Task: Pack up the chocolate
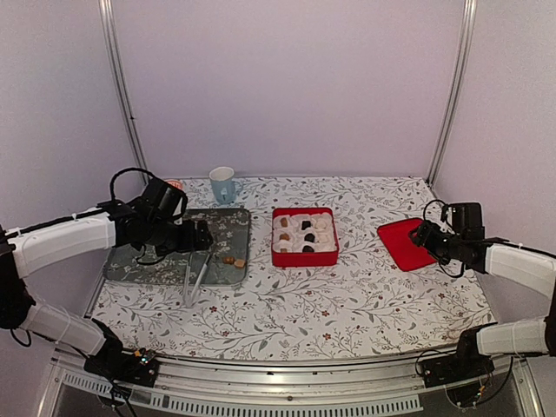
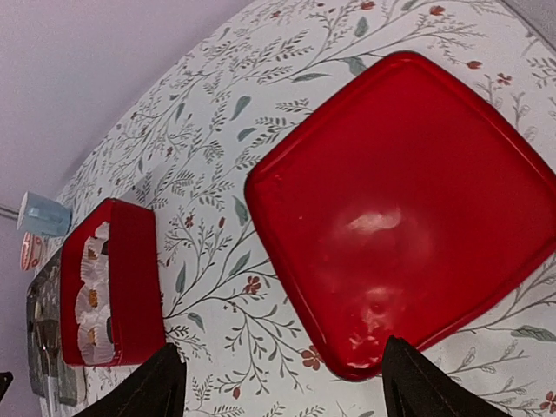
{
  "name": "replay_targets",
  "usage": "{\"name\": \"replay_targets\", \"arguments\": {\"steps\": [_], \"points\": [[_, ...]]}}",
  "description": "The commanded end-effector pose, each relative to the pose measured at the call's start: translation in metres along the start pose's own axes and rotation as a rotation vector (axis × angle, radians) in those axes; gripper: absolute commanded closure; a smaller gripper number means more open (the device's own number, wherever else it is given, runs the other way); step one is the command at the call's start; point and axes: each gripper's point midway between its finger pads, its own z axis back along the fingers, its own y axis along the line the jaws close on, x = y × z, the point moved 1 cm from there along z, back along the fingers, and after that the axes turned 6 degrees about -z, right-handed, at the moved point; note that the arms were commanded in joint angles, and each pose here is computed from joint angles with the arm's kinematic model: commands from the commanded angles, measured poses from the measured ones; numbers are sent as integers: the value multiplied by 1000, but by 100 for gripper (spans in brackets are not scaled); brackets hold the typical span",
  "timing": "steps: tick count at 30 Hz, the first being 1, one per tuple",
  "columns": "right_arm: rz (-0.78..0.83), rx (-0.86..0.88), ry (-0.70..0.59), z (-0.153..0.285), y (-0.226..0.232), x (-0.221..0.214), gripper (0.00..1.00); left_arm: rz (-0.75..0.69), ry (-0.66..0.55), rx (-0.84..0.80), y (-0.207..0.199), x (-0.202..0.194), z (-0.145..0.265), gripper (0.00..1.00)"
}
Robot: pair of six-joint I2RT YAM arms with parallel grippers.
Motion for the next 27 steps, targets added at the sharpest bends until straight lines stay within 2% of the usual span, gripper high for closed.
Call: {"name": "replay_targets", "arguments": {"steps": [1, 3, 6, 14, 21, 27], "points": [[-118, -282, -106, 16, -43, 17, 25, -12, -65, 3, -4, 20, 5, 1], [-136, -360, -125, 19, -56, 17, 31, -12, -74, -3, -6, 21, 5, 1], [-157, -436, -109, 17, -68, 14, 33, -1, -84, -30, -10, 22, 4, 1], [-189, -559, -38, -4, -91, 2, 39, -6, -80, -56, -16, 20, -3, 1], [-181, -643, -27, -20, -105, 3, 43, -11, -92, -60, -17, 20, -3, 1], [-170, -706, -2, -28, -118, -3, 54, -13, -93, -59, -17, 18, -5, 1]]}}
